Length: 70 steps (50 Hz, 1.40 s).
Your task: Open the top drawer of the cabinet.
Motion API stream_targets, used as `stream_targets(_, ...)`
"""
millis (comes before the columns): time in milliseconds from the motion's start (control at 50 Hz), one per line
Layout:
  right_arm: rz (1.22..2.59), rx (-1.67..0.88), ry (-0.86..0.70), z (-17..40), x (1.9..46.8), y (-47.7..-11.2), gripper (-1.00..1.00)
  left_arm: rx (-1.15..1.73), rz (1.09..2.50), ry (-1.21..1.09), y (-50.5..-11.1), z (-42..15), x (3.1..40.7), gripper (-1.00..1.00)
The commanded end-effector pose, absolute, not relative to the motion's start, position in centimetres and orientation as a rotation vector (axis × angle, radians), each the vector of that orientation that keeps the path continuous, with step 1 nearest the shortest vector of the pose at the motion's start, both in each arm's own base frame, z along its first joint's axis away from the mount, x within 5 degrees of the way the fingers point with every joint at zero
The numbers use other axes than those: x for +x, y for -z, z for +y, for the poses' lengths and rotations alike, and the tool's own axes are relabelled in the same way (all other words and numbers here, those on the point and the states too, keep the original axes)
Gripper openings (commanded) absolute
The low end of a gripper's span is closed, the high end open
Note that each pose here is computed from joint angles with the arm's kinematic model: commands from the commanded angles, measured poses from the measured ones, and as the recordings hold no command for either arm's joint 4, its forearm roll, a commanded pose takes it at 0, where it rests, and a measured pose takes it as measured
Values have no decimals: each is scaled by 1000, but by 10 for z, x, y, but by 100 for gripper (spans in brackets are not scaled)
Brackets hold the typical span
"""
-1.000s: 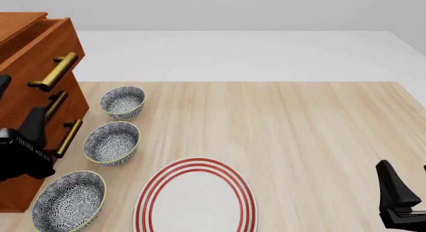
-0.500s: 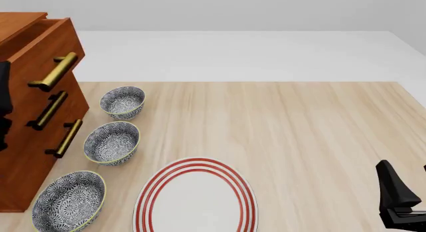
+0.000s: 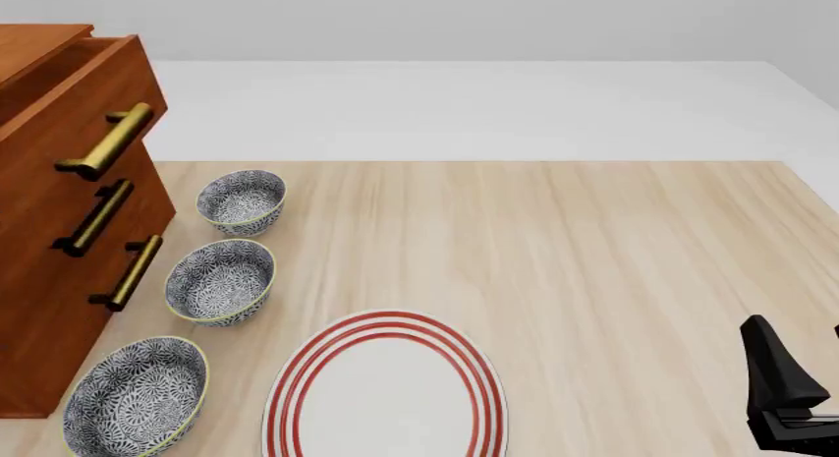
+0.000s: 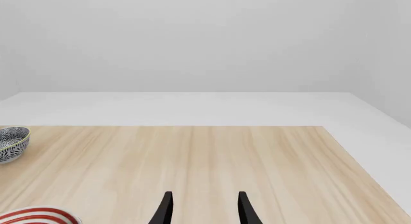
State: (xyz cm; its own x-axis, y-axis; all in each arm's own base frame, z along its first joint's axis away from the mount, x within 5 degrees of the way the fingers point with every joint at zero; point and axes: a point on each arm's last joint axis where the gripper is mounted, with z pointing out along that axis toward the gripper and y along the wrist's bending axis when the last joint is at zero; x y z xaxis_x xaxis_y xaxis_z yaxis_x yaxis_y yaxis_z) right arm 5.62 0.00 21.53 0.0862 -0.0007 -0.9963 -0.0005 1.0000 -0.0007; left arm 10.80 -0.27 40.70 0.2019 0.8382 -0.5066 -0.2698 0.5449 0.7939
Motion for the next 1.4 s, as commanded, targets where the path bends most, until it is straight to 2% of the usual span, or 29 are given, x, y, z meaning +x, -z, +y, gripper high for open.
stream_targets(20,1485,-1,0,0,56,-215,100,539,1161,-716,-437,-2,102,100)
stream_targets(340,1484,-1,0,0,56,-215,100,375,1286,-490,-466,0,94,100)
stream_targets(720,1485,-1,0,0,56,-215,100,235,1410,-260,-454,-1,73,100)
stream_targets(1060,1485,-1,1,0,56,-215,100,80,1512,-176,-477,6,104,100)
stream_targets(1400,1485,-1,0,0,56,-215,100,-26,1617,-112,-469,12,133,100)
